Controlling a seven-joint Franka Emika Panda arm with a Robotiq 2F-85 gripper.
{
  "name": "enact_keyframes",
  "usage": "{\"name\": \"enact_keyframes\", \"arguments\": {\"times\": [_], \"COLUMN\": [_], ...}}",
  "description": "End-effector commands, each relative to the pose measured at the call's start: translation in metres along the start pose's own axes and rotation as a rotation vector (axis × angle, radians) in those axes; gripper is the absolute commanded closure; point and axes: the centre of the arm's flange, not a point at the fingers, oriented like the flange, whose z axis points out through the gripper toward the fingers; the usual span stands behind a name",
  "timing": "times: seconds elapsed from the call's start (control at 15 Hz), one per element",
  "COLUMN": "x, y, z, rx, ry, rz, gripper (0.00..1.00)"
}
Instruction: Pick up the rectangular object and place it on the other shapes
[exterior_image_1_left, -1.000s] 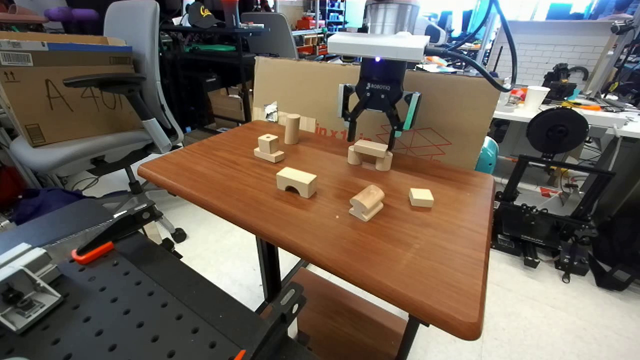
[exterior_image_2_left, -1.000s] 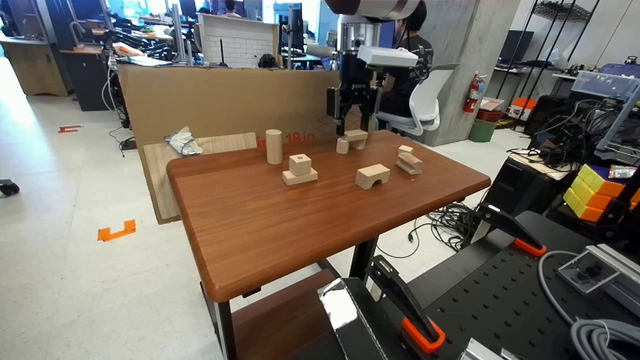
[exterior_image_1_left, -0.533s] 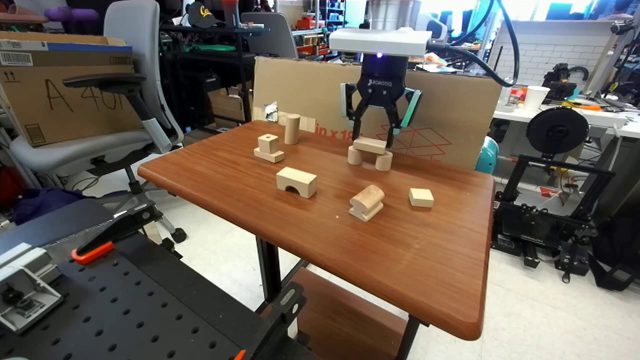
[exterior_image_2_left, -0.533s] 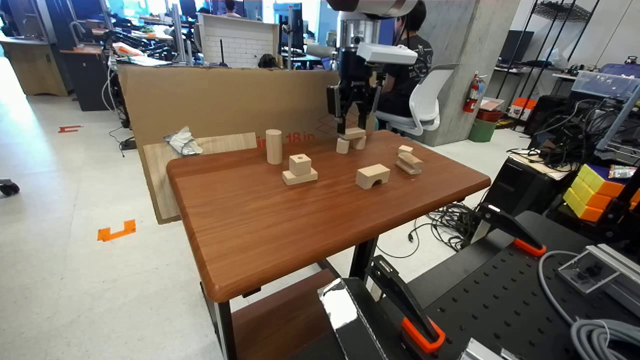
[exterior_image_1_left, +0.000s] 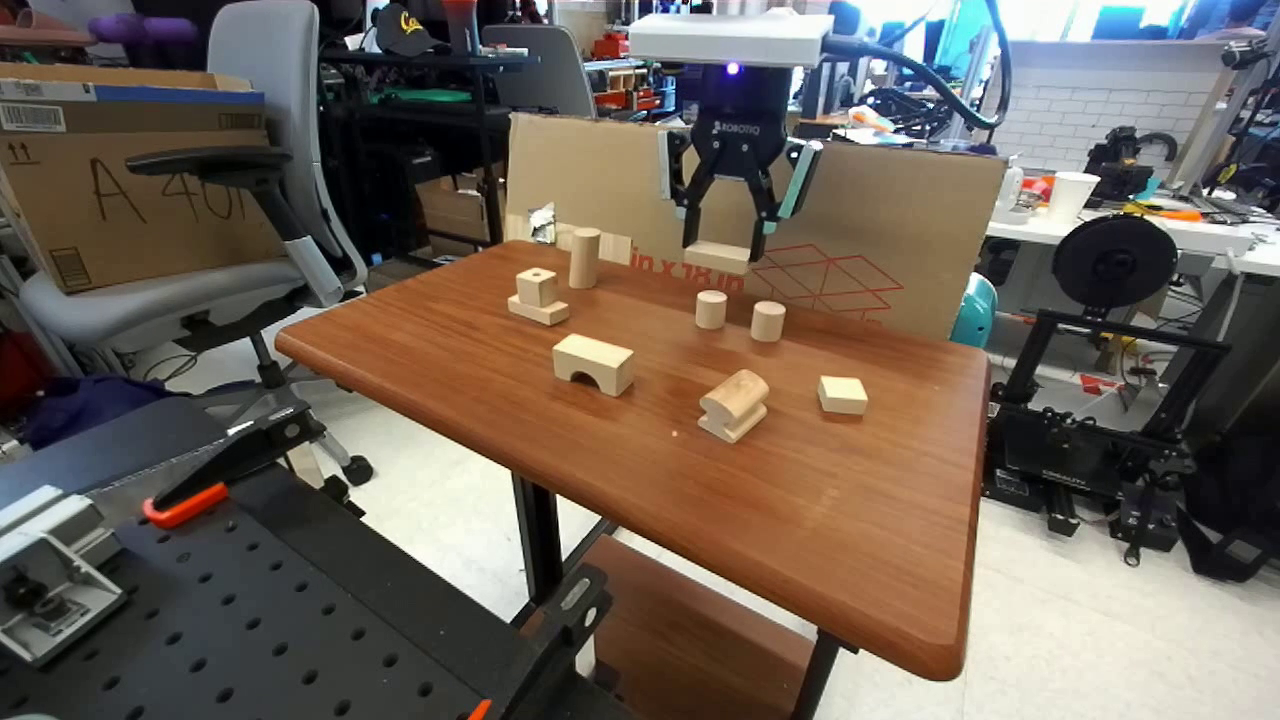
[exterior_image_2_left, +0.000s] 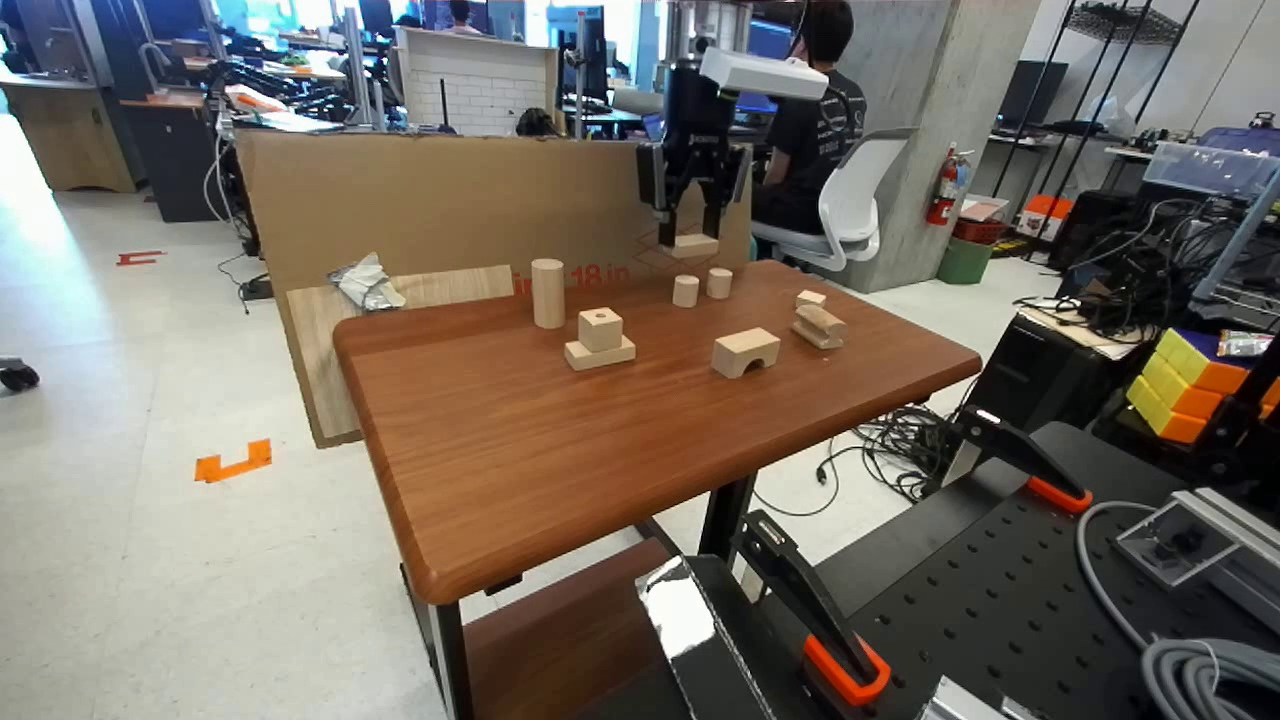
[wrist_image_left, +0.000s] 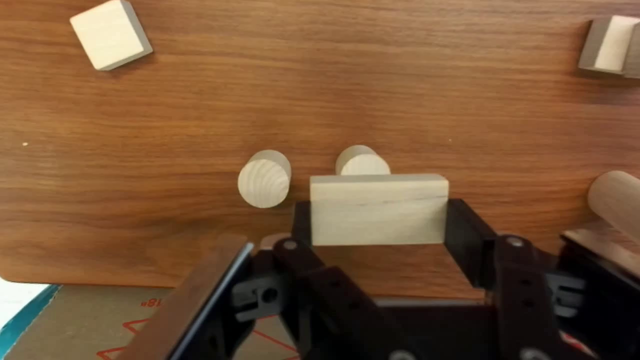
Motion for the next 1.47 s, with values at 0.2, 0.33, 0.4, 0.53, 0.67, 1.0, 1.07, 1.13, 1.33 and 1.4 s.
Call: {"name": "enact_keyframes", "arguments": {"times": [0.2, 0.33, 0.4, 0.53, 0.67, 1.0, 1.07, 1.13, 1.33, 1.4], "x": [-0.043, -0.049, -0.051, -0.055, -0.054, -0.051, -0.051, -0.051, -0.057, -0.059], "y": [-0.045, -0.061, -0.069, -0.084, -0.096, -0.123, -0.127, -0.131, -0.141, -0.143], "z": [-0.011, -0.012, -0.015, -0.018, -0.018, -0.013, -0.012, -0.011, -0.007, -0.006], "rx": [-0.006, -0.011, -0.012, -0.02, -0.026, 0.01, 0.017, 0.026, 0.047, 0.052], "ry": [-0.011, -0.013, -0.009, -0.006, -0.002, 0.005, 0.005, 0.003, -0.007, -0.012], "rz": [0.014, 0.007, 0.008, 0.018, 0.03, 0.054, 0.06, 0.064, 0.061, 0.056], "gripper": [0.58, 0.58, 0.58, 0.58, 0.58, 0.58, 0.58, 0.58, 0.58, 0.58]}}
